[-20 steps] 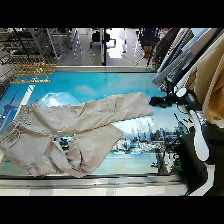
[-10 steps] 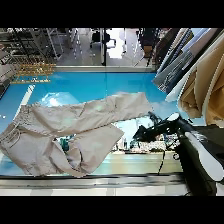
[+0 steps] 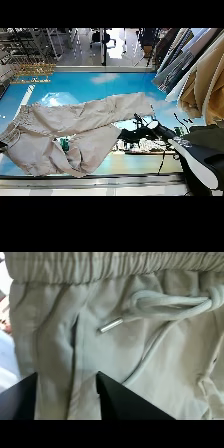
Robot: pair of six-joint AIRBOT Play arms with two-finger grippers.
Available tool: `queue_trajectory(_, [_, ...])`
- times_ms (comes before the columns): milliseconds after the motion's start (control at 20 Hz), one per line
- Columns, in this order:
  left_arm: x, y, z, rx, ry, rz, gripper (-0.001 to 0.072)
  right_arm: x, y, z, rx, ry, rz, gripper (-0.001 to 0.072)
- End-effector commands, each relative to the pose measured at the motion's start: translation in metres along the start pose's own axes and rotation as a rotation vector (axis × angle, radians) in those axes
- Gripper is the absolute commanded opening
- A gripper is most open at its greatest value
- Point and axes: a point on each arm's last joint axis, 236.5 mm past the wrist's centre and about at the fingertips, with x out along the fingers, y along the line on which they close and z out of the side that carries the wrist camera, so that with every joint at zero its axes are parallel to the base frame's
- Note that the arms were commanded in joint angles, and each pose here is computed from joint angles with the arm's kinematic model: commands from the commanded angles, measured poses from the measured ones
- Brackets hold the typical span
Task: Fold the clothes and pants, and hang the long-sleeved shirts on hangers.
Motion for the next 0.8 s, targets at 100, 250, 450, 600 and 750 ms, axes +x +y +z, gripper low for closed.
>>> queue_trajectory(100, [0.01,-0.016,0.011,-0.013,-0.033,-0.091,0.0045,0.045,0.025,0.013,-0.018,-0.048,-0.009,0.002])
queue_trajectory(250, [0.0,-0.034,0.016,0.014,-0.065,-0.176,0.001,0.01,0.046,0.019,-0.225,-0.075,-0.056,0.0012])
queue_trajectory(450, [-0.021,-0.039,0.024,0.065,-0.125,-0.181,0.001,-0.137,0.03,-0.025,-0.397,-0.073,-0.453,0.0011])
queue_trajectory(600, [-0.033,-0.041,0.027,0.087,-0.16,-0.164,0.0011,-0.258,0.074,-0.069,-0.334,-0.368,-0.432,0.0011])
queue_trajectory(750, [-0.034,-0.034,0.02,0.13,-0.132,-0.1,0.0035,-0.324,0.11,-0.064,-0.332,-0.688,-0.316,0.0011])
